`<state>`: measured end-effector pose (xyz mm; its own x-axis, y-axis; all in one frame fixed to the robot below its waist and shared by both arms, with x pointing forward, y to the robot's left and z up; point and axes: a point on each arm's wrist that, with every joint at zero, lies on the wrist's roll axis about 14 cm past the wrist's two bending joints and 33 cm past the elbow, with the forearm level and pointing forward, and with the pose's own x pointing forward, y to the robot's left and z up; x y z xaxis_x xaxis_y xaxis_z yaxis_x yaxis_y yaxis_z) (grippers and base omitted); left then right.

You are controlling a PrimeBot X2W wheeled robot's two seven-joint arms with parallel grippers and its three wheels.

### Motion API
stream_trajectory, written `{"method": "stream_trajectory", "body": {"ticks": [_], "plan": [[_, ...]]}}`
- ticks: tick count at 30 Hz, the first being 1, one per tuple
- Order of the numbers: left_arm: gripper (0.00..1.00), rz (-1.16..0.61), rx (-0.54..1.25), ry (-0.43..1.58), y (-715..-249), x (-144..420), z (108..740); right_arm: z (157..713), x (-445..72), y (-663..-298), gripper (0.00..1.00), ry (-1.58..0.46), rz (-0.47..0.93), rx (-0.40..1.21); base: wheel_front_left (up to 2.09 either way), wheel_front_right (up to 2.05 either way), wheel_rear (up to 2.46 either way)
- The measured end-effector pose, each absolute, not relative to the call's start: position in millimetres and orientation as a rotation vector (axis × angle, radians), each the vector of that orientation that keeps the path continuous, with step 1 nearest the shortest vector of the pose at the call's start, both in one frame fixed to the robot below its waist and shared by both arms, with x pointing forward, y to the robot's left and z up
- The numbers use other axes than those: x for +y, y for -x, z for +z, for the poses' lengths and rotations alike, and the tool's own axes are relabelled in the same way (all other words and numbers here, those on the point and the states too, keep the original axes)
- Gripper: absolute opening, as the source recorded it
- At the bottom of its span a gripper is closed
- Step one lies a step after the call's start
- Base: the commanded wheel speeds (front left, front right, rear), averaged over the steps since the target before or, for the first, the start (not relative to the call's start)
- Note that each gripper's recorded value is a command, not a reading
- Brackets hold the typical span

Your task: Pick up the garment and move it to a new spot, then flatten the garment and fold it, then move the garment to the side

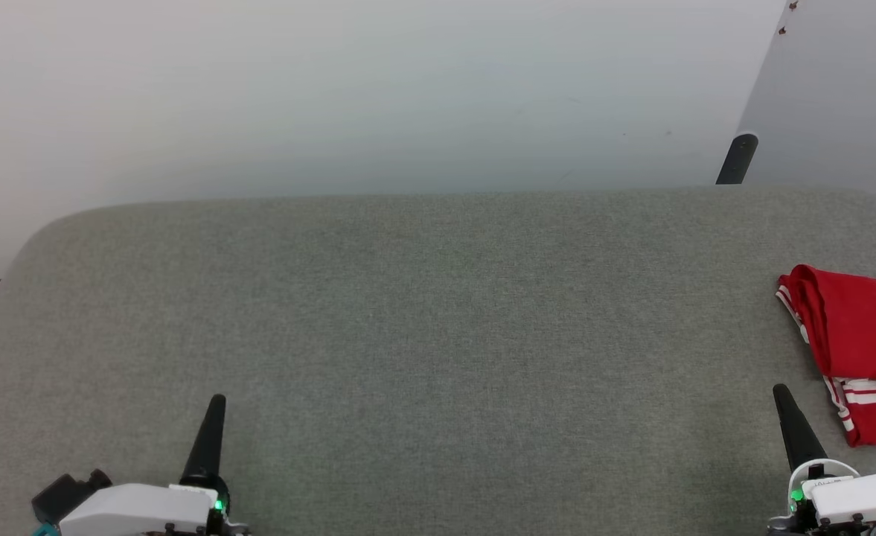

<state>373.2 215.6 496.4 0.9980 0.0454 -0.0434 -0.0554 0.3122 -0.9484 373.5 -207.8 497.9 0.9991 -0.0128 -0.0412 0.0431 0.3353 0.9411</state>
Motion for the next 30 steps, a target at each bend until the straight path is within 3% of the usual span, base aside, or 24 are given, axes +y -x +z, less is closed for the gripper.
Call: {"method": "stream_trajectory", "body": {"ticks": [30], "plan": [[0.00, 0.018, 0.010, 1.516, -385, 202, 503, 503, -202, -385, 0.00, -1.510, -0.014, 0.012, 0.00, 0.00, 0.00]]}}
